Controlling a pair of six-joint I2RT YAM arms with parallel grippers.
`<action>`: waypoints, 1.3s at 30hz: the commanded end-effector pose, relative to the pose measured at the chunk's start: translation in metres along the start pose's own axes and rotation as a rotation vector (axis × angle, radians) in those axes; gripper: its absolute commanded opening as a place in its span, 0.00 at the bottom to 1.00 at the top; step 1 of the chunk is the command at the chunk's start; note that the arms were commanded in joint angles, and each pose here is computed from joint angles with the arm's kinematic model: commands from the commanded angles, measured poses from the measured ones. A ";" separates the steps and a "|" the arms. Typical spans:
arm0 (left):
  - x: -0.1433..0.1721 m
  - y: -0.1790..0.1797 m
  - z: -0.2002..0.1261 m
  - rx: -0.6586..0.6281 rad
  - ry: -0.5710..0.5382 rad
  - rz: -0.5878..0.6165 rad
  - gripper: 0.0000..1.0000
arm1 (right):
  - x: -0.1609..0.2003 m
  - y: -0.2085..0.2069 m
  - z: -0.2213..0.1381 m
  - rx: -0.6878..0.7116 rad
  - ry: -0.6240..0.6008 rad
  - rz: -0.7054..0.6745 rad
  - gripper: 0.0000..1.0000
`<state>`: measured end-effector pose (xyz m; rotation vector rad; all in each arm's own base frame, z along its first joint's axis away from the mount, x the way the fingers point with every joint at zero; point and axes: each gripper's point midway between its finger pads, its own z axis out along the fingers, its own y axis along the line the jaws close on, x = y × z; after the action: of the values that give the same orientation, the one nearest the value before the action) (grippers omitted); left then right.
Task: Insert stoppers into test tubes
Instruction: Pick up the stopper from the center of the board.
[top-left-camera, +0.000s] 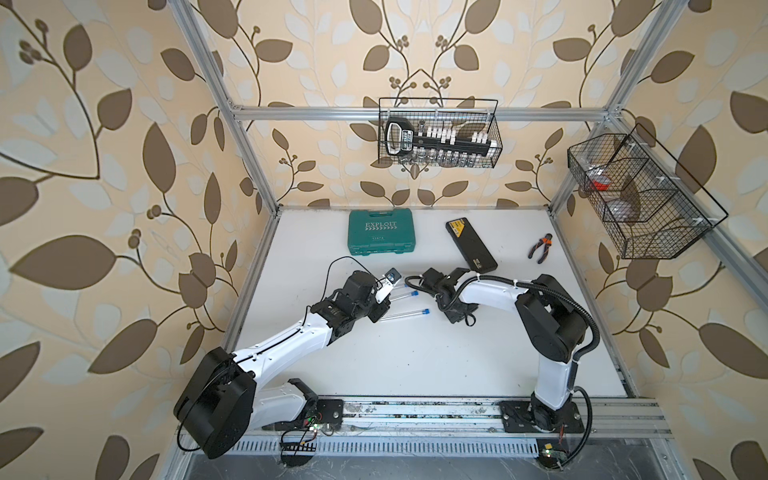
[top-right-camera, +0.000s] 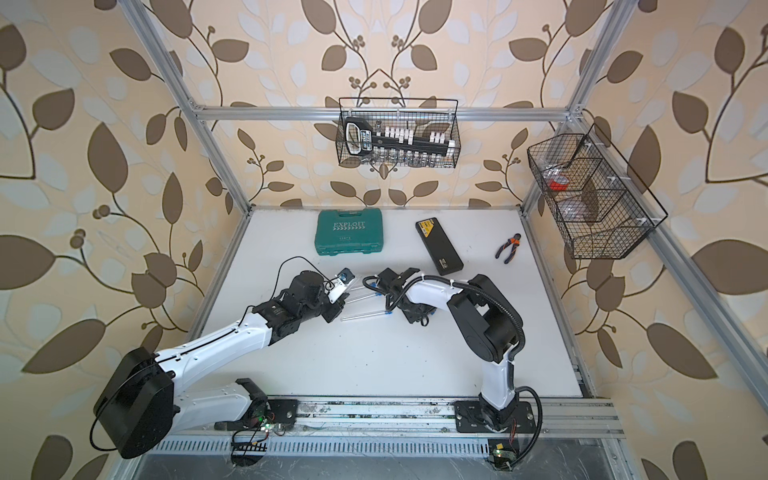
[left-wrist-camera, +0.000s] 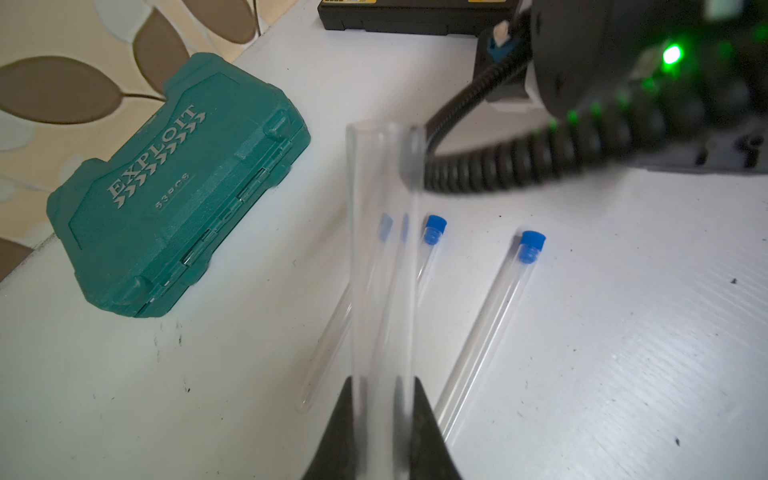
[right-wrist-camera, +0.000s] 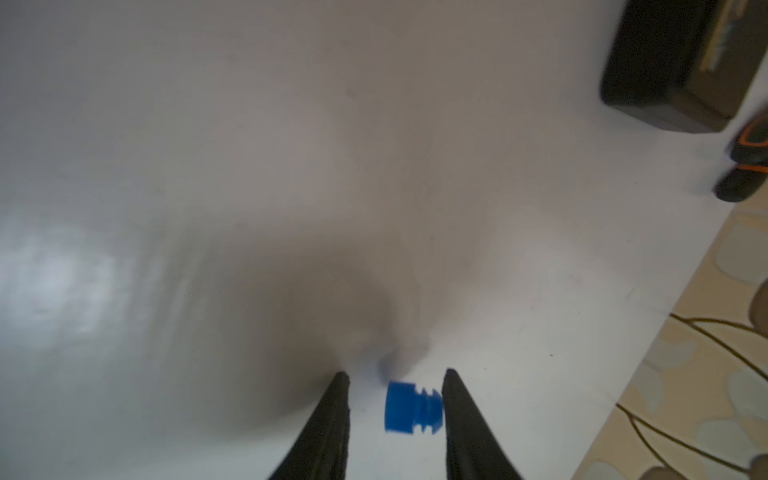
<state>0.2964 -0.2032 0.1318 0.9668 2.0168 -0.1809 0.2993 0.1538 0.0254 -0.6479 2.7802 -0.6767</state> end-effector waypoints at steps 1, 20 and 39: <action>-0.004 0.007 -0.006 -0.034 -0.023 0.012 0.00 | -0.022 0.023 -0.031 -0.196 -0.085 0.082 0.37; -0.007 0.008 -0.003 -0.032 -0.027 0.006 0.00 | 0.019 0.036 -0.050 -0.684 0.018 0.296 0.47; -0.004 0.009 -0.005 -0.043 -0.018 0.005 0.00 | -0.007 0.051 -0.048 -0.575 0.015 0.602 0.44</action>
<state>0.2975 -0.2001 0.1311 0.9603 2.0209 -0.1586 0.2605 0.2142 0.0381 -0.0070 2.9833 0.2636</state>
